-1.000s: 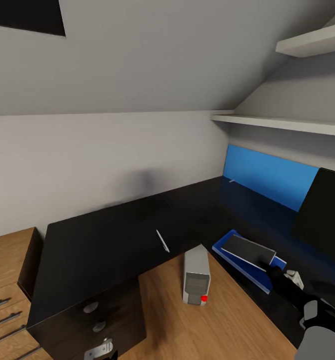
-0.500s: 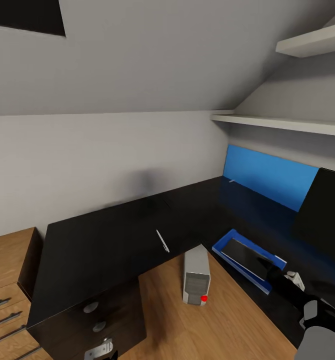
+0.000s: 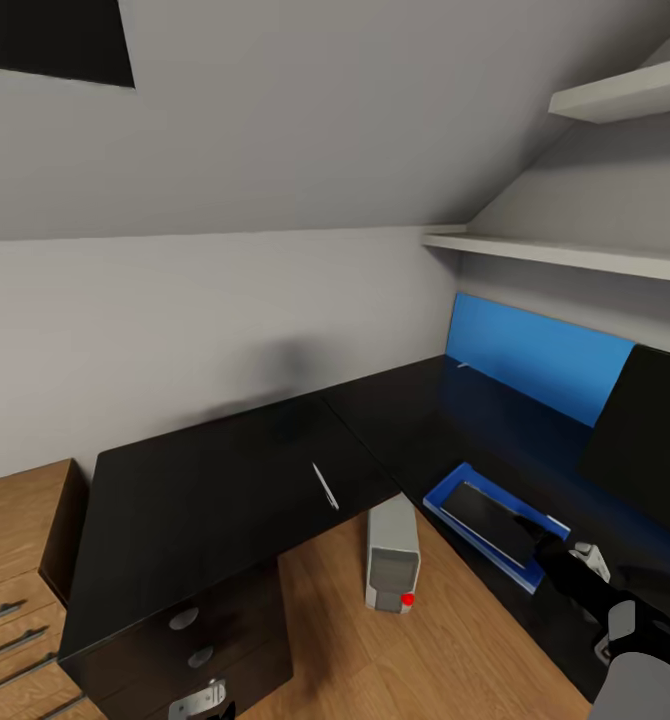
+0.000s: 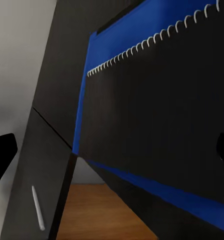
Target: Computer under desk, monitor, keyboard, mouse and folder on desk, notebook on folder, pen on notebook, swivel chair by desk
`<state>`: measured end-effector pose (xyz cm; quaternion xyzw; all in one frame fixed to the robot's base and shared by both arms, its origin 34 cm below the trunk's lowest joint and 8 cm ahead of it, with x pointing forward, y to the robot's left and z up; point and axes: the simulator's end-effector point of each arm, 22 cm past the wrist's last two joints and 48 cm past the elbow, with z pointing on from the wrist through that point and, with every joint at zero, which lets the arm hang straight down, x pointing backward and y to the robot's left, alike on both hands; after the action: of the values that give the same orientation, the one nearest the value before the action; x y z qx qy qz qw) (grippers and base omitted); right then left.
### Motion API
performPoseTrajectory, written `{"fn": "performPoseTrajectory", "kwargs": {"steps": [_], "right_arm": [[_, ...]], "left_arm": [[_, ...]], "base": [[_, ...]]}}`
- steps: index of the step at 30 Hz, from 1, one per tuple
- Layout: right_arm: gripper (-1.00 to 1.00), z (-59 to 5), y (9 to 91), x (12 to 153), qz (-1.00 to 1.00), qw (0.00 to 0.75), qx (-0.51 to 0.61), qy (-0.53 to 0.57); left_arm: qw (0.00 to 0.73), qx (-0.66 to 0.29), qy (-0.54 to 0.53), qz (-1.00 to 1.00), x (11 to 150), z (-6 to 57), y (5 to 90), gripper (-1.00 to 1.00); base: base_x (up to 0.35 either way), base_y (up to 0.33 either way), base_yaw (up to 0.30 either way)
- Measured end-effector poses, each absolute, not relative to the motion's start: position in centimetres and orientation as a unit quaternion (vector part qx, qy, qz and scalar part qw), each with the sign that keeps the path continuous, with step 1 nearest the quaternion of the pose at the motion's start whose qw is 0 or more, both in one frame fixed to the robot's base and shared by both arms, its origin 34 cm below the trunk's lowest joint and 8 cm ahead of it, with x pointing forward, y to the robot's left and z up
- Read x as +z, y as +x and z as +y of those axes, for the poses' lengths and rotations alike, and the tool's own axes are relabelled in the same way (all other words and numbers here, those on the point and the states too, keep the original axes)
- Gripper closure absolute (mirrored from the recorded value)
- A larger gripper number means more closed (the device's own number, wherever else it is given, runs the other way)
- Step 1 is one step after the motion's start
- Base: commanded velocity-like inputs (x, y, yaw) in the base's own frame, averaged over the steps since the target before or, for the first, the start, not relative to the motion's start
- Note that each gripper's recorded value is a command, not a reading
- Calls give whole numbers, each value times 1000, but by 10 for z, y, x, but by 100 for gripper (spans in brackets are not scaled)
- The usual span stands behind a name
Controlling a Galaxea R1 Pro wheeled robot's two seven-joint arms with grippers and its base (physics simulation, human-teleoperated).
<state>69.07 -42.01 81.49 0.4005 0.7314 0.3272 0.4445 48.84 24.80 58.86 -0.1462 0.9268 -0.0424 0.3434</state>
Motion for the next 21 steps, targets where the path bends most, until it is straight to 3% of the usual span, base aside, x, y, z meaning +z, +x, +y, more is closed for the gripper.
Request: {"fn": "performPoseTrajectory", "kwargs": {"steps": [13,21], "right_arm": [[-100,-419,693,828,737,449,325,388],[-100,-391,720,871,780,478,290,281]], "left_arm": [[343,-42,-146,927,597,248,488,-100],[343,-43,-145,927,597,247,487,-100]], "base": [[0,0,0],[0,0,0]]}}
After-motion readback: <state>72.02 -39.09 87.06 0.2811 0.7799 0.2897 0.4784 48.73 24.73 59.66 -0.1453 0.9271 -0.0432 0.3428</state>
